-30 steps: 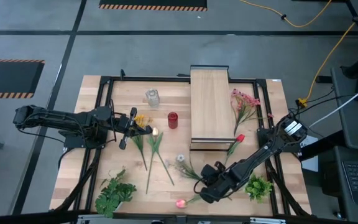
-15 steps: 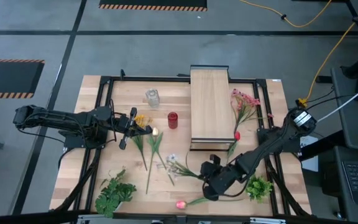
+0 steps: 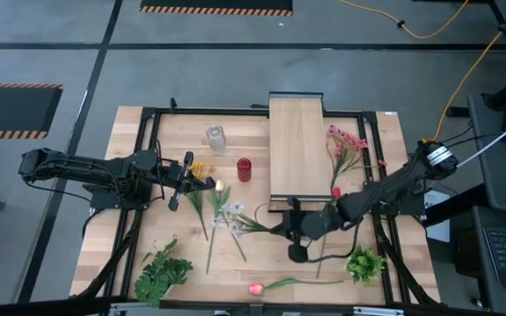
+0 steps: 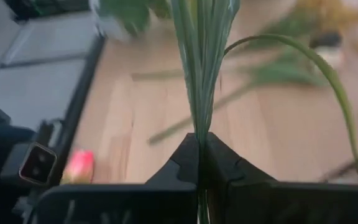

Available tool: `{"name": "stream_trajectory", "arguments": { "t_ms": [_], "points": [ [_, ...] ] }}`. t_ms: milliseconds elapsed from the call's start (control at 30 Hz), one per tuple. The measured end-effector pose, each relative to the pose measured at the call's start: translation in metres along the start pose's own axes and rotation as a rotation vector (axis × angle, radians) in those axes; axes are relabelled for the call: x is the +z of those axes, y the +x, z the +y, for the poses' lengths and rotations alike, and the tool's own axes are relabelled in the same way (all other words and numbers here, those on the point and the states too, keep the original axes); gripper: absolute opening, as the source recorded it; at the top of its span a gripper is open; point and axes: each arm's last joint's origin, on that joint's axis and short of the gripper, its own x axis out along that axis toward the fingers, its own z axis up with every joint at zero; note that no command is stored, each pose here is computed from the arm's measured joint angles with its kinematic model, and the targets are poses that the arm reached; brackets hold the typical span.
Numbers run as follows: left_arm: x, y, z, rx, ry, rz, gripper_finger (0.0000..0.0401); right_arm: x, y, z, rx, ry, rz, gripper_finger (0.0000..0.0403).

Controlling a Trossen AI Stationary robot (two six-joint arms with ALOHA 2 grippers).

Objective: Pick and place flowers into a vace then onto a shelf
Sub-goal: Put the white flowers into the red vase

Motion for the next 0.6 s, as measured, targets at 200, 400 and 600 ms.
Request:
{"name": "stream_trajectory", "arguments": {
  "t_ms": [200,400,600],
  "points": [
    [0.000,0.000,0.000,0.000,-0.001,0.000,0.0003,0.004,-0.003,-0.020,0.127,-0.122,-0.204,0.0004],
    [0.000,0.000,0.000,0.000,-0.003,0.000,0.0003,0.010,-0.003,-0.026,0.182,-0.145,-0.251,0.0006],
    [0.000,0.000,0.000,0.000,-0.003,0.000,0.0003,0.017,-0.006,-0.022,0.266,-0.167,-0.326,0.0006]
  ]
}}
